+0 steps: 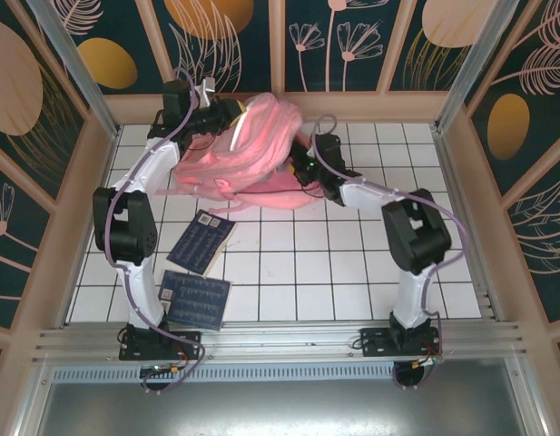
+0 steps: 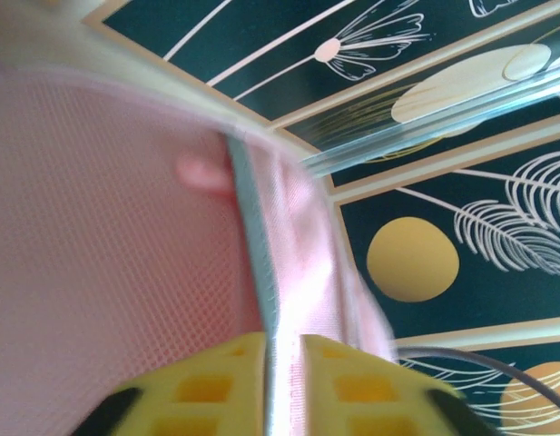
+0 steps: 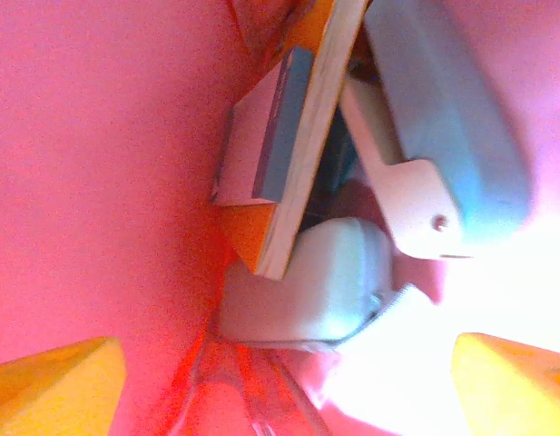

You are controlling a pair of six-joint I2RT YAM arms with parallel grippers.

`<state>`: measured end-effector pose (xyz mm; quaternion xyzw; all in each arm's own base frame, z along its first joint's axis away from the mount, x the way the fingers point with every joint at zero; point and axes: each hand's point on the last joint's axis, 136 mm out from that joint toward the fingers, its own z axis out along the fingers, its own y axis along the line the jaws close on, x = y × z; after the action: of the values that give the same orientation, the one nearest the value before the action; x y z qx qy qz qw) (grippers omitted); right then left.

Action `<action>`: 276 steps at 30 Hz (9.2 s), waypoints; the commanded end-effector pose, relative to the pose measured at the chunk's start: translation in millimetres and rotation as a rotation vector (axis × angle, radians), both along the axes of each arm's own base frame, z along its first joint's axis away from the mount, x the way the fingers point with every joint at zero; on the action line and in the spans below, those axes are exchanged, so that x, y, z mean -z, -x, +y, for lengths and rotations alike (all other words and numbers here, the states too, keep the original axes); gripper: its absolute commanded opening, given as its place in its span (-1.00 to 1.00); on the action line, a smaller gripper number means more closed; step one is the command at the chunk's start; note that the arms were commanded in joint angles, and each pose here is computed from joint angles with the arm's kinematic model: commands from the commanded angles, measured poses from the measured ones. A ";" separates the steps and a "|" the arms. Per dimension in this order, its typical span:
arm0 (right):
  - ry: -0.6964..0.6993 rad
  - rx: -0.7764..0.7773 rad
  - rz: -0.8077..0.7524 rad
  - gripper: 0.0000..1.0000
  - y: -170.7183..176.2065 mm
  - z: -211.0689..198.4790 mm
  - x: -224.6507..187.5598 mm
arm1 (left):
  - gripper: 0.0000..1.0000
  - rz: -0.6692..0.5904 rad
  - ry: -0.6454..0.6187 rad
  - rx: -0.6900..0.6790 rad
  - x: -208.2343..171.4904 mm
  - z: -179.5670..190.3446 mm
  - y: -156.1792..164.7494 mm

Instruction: Pack the student bag

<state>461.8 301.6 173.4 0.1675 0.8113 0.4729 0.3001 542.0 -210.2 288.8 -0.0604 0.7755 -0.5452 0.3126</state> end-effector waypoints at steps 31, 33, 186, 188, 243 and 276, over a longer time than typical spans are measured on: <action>0.575 -0.238 -0.074 0.55 5.6 -8.1 13.9 | 0.44 0.285 -0.474 -0.351 91.8 98.7 227.8; 0.552 -0.266 -0.068 0.52 -12.5 9.9 13.9 | 0.45 0.308 -0.487 -0.363 101.2 101.9 229.1; 0.531 -0.653 0.235 0.41 262.8 -1.7 152.7 | 0.97 0.373 -0.554 -0.057 258.6 19.4 293.9; 0.547 -0.608 0.218 0.42 245.1 -3.9 149.3 | 0.97 0.376 -0.530 -0.037 257.6 14.8 295.9; 0.365 -0.319 0.416 0.46 200.2 -82.6 143.1 | -0.18 0.248 -0.594 0.206 249.1 -107.6 260.9; 0.386 -0.324 0.427 0.25 194.2 -81.5 153.1 | -0.13 0.310 -0.699 0.147 261.3 -75.3 266.3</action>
<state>261.7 227.0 31.7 0.0729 0.9360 0.3397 0.0557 274.9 -291.6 38.6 0.0293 0.9468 -0.2742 0.1657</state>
